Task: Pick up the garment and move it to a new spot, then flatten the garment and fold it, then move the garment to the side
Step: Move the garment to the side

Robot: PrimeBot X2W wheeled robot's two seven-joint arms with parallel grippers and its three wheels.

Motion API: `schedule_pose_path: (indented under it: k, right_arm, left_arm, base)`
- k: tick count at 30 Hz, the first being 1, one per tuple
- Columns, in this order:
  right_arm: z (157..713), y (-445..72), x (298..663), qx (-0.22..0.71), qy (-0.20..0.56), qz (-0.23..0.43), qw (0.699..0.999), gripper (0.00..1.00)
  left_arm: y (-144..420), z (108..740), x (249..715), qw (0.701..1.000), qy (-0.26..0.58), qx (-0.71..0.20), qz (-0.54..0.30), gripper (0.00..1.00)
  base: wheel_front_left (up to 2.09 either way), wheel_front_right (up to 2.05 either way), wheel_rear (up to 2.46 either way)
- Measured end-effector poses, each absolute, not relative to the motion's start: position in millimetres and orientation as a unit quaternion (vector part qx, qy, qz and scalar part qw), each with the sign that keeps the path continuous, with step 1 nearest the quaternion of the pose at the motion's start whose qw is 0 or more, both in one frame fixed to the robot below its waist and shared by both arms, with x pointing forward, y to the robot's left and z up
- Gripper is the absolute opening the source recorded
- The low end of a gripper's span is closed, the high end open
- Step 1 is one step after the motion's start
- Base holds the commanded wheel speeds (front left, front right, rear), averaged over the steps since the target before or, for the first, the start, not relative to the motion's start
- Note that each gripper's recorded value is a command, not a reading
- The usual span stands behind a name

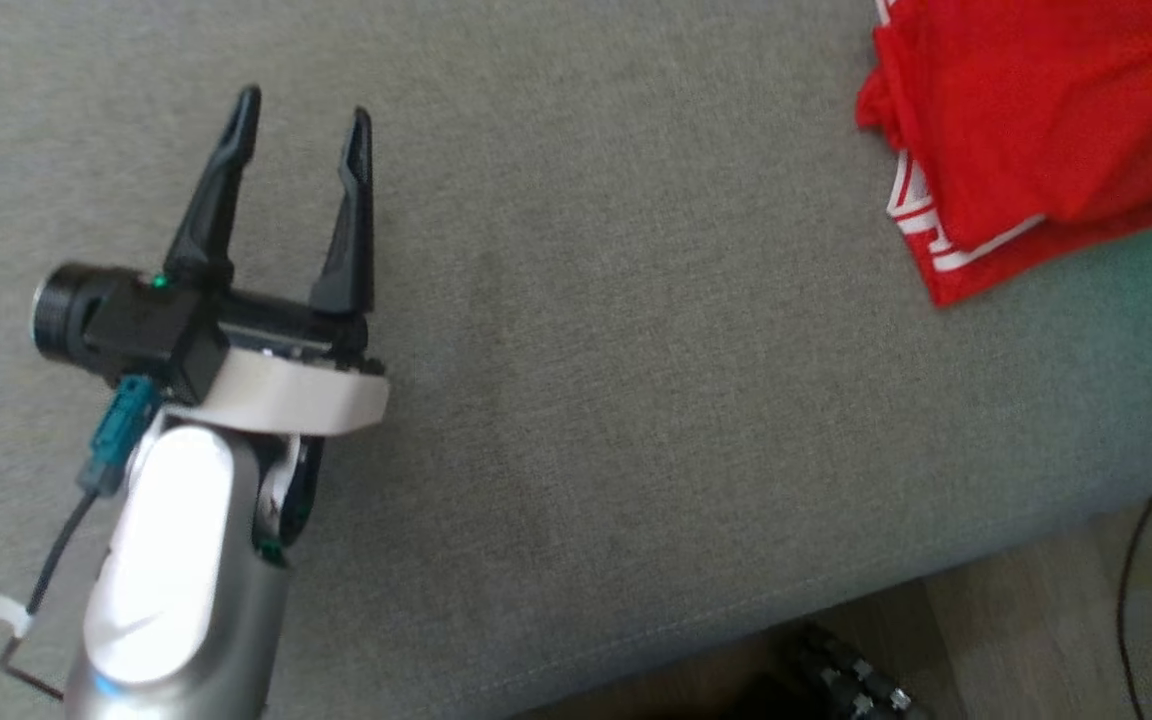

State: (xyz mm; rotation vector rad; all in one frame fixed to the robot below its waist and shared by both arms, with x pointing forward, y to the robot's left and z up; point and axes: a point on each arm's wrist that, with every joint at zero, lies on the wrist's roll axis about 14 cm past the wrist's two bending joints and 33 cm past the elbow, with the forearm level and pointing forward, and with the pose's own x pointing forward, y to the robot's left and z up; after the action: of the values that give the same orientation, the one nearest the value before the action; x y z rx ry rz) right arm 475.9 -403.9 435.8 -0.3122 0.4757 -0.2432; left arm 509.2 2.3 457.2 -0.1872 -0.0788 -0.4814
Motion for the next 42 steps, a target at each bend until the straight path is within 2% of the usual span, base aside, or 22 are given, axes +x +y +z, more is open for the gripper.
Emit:
schedule_pose_path:
  k: [11,12,14,15,17,19,28,42]
  right_arm:
    - [424.0,-433.6,496.4,-0.187,0.234,-0.154,0.942,0.00]
    - [420.7,-434.2,497.0,-0.185,0.235,-0.157,0.941,0.10]
    - [413.7,-433.2,499.1,-0.181,0.237,-0.159,0.941,0.23]
    - [410.6,-432.7,499.7,-0.180,0.238,-0.160,0.941,0.48]
    - [406.6,-431.5,500.3,-0.176,0.236,-0.162,0.942,0.53]
    - [405.9,-428.2,502.0,-0.170,0.231,-0.162,0.944,1.00]
    - [435.5,-407.3,508.7,-0.153,0.160,-0.153,0.963,1.00]
    - [482.8,-272.0,466.0,-0.059,0.017,-0.042,0.997,1.00]
  left_arm:
    - [-17.5,431.2,526.1,0.959,-0.029,-0.106,-0.261,1.00]
    - [-16.7,430.5,527.4,0.959,-0.029,-0.105,-0.261,1.00]
    - [-14.9,428.8,528.5,0.959,-0.028,-0.104,-0.261,1.00]
    - [-13.5,427.4,528.6,0.960,-0.027,-0.103,-0.259,1.00]
    - [-10.6,424.6,528.3,0.961,-0.022,-0.100,-0.257,1.00]
    - [-8.6,426.5,527.9,0.962,-0.023,-0.097,-0.255,1.00]
    - [1.3,448.2,521.7,0.966,-0.034,-0.090,-0.241,1.00]
    - [56.6,482.3,471.4,0.984,-0.033,-0.072,-0.159,1.00]
  base:
    - [0.00,0.00,0.00]
    - [0.00,0.00,0.00]
    - [0.00,0.00,0.00]
    - [0.00,0.00,0.00]
    - [0.00,0.00,0.00]
    - [0.00,0.00,0.00]
    - [0.00,0.00,0.00]
    - [0.00,0.00,0.00]
